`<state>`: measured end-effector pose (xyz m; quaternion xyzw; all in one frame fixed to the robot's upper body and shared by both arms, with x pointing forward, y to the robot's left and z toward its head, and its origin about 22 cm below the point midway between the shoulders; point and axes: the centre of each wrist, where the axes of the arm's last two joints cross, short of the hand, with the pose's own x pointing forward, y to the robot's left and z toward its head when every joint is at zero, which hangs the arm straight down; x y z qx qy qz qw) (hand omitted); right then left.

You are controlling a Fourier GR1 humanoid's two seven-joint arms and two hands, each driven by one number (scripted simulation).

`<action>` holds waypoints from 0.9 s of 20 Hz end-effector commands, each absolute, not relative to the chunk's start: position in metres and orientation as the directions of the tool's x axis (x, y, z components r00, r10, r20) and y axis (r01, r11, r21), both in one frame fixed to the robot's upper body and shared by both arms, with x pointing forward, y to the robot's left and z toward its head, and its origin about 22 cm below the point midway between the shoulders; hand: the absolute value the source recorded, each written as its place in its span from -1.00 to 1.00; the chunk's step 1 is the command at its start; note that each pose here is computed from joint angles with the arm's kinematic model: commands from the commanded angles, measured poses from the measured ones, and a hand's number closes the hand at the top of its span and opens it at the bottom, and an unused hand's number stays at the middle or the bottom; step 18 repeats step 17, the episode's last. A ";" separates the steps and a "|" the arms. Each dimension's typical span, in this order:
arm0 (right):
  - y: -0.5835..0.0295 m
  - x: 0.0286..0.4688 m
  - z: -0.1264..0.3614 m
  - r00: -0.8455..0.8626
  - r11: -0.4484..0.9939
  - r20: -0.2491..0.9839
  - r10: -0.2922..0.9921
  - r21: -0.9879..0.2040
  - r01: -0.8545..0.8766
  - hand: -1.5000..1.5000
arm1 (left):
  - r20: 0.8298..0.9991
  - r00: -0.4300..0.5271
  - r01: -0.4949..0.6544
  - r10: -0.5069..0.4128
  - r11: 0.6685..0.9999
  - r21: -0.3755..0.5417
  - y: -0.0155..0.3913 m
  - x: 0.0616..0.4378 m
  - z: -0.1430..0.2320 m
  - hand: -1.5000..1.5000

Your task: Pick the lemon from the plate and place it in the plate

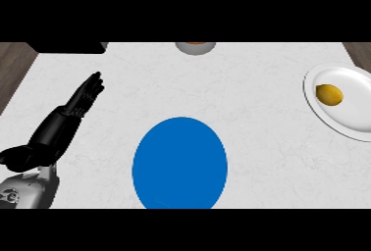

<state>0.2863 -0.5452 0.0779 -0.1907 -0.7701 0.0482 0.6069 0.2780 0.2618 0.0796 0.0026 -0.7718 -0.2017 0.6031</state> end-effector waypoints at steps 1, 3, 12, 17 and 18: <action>-0.580 0.247 0.092 -0.244 0.952 0.930 0.276 -0.230 0.200 -1.00 | 0.932 -0.278 0.241 -0.233 0.922 0.303 0.261 0.281 0.094 0.00; -0.584 0.236 0.085 -0.249 0.950 0.927 0.280 -0.230 0.210 -1.00 | 0.936 -0.262 0.251 -0.234 0.920 0.300 0.253 0.276 0.077 0.00; -0.613 0.196 0.111 -0.228 0.943 0.920 0.318 -0.282 0.175 -1.00 | 0.930 -0.278 0.251 -0.241 0.916 0.312 0.260 0.277 0.085 0.00; -0.612 0.194 0.106 -0.233 0.948 0.919 0.318 -0.298 0.116 -1.00 | 0.939 -0.260 0.241 -0.226 0.926 0.290 0.256 0.274 0.078 0.00; -0.612 0.194 0.106 -0.233 0.948 0.919 0.318 -0.298 0.116 -1.00 | 0.939 -0.260 0.241 -0.226 0.926 0.290 0.256 0.274 0.078 0.00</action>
